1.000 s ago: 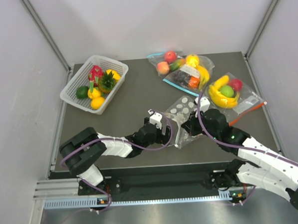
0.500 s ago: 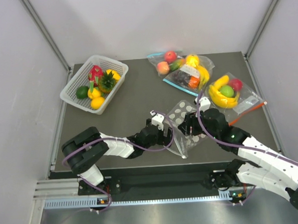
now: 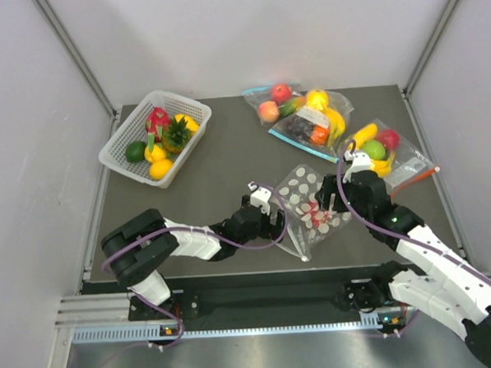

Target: Open the zip-top bag and remove the fake food

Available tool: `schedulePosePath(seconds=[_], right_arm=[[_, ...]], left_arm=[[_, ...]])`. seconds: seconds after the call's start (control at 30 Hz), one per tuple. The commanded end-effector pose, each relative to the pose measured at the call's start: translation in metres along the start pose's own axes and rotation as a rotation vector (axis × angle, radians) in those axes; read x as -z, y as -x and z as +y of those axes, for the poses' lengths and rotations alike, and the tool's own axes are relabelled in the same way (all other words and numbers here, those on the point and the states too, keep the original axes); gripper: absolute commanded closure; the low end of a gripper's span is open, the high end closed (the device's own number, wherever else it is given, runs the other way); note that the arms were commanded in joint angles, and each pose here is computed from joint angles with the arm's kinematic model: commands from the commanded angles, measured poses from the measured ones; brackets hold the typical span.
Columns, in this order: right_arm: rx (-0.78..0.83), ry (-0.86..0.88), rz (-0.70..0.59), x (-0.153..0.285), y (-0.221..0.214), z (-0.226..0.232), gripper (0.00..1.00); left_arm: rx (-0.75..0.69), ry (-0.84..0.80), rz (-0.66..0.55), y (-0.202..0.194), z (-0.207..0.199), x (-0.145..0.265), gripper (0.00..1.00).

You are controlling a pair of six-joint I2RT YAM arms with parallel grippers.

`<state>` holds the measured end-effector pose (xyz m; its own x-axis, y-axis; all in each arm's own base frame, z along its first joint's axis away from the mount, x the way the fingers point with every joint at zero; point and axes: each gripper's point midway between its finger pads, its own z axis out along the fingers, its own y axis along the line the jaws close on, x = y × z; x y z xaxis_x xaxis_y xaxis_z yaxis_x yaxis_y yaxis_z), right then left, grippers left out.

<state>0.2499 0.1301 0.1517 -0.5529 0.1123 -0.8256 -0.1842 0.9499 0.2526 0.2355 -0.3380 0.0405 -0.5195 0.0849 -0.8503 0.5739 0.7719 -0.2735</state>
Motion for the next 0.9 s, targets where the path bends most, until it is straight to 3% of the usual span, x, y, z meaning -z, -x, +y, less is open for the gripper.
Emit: schedulePosePath(seconds=[0.0, 0.4, 0.63, 0.8, 0.87], right_arm=[[-0.016, -0.018, 0.021, -0.004, -0.005, -0.012, 0.26], [-0.084, -0.002, 0.145, -0.022, -0.058, -0.023, 0.28], [-0.084, 0.019, 0.165, -0.023, -0.061, -0.019, 0.77], [-0.080, 0.032, 0.132, -0.015, -0.049, -0.015, 1.00], [-0.082, 0.044, 0.120, -0.012, -0.045, -0.012, 1.00]], left_arm=[[0.013, -0.052, -0.104, 0.032, -0.017, 0.005, 0.01], [-0.014, -0.064, -0.106, 0.036, -0.021, 0.004, 0.01], [-0.020, -0.065, -0.108, 0.037, -0.022, 0.005, 0.01], [-0.072, -0.095, -0.139, 0.051, -0.029, 0.015, 0.01], [-0.078, -0.117, -0.151, 0.054, -0.034, 0.021, 0.01]])
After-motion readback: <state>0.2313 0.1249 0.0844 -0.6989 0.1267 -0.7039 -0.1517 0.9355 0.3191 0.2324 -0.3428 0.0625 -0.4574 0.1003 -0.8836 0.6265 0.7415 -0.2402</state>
